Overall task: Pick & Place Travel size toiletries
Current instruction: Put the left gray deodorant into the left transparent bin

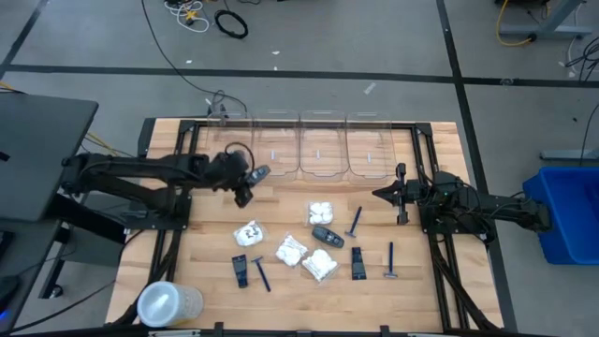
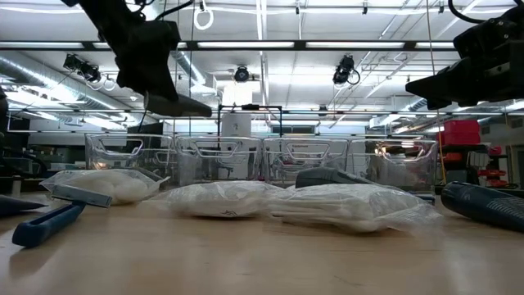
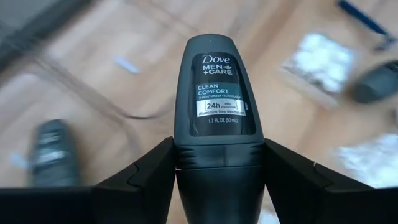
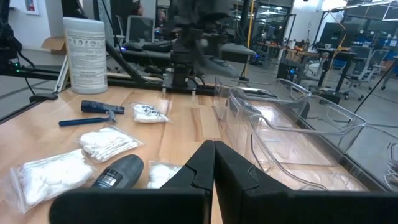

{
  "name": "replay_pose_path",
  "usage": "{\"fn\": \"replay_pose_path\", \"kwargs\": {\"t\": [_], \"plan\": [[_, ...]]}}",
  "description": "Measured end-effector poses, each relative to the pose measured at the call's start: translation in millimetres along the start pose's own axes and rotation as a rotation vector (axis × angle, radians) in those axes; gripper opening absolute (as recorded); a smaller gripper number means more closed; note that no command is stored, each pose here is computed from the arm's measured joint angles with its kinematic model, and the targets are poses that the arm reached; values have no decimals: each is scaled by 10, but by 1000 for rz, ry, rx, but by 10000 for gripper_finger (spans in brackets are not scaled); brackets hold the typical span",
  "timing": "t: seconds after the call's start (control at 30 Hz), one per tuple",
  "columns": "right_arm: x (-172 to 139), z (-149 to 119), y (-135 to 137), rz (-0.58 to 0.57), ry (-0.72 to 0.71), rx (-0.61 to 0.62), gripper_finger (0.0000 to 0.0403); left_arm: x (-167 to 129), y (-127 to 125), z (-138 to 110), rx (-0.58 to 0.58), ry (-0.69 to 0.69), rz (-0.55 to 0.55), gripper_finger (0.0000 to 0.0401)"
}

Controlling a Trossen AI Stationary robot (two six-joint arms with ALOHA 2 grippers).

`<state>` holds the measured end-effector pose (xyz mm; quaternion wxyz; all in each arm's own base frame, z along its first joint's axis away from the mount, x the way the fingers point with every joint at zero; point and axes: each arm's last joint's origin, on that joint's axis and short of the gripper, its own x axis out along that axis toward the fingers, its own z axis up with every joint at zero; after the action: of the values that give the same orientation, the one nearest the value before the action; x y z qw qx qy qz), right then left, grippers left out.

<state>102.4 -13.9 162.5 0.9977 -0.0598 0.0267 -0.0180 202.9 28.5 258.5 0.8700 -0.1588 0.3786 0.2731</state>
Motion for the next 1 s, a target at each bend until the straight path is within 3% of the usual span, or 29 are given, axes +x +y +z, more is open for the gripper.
{"fn": "replay_pose_path", "kwargs": {"t": [0.37,1.0], "plan": [[0,0,0,0,0,0,14,31,512,124,-72,15,161,217],[0,0,0,0,0,0,14,-65,788,261,-192,17,248,218]]}}
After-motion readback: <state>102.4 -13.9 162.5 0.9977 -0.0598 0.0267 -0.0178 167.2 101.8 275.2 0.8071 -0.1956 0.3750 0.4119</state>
